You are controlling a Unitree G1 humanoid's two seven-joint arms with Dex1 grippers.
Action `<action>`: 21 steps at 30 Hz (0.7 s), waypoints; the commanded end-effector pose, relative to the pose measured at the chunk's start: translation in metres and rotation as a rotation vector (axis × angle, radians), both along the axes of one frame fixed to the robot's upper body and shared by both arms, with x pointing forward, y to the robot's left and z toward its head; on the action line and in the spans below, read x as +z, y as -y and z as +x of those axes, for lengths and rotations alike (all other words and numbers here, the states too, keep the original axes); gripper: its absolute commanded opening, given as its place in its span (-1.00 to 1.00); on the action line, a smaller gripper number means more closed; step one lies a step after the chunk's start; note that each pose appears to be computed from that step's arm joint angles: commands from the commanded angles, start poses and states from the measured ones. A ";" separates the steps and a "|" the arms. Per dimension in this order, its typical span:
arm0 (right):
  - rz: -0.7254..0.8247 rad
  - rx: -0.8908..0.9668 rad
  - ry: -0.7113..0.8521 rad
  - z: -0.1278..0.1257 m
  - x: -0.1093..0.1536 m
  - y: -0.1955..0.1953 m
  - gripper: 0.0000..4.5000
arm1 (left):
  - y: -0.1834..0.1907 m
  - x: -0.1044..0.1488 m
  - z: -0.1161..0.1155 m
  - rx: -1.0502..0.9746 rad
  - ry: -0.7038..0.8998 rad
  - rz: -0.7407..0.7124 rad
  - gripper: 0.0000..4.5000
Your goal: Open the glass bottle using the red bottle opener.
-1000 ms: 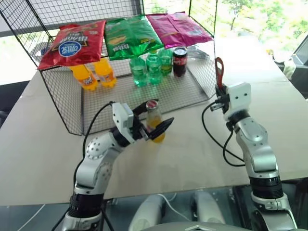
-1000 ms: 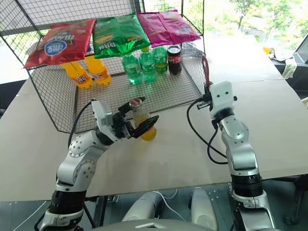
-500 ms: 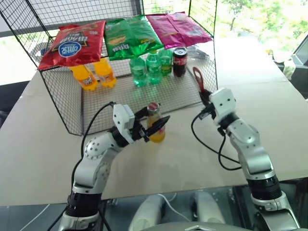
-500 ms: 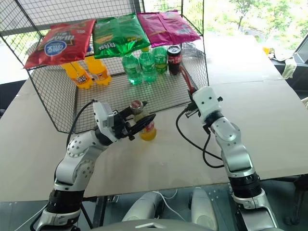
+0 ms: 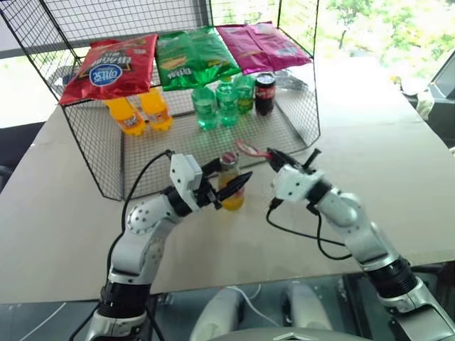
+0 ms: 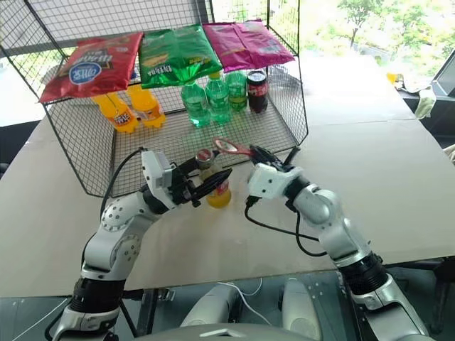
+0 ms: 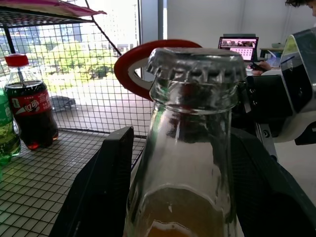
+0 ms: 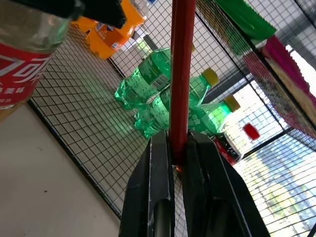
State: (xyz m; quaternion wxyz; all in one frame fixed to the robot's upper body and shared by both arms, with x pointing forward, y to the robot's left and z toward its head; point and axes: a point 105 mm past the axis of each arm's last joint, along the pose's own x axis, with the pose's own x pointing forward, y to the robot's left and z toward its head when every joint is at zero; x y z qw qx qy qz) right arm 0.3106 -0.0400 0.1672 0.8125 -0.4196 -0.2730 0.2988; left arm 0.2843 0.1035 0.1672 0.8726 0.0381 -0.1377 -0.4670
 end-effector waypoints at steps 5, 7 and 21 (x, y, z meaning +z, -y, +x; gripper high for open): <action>0.070 0.075 0.138 -0.008 0.017 -0.014 -1.00 | -0.004 -0.007 0.004 0.015 -0.021 0.034 -0.06; 0.055 0.094 0.137 -0.010 0.012 -0.017 -1.00 | -0.005 -0.007 0.004 0.017 -0.020 0.034 -0.06; -0.041 0.238 0.092 -0.018 -0.017 -0.038 -1.00 | -0.007 -0.006 0.007 0.034 -0.032 0.017 -0.06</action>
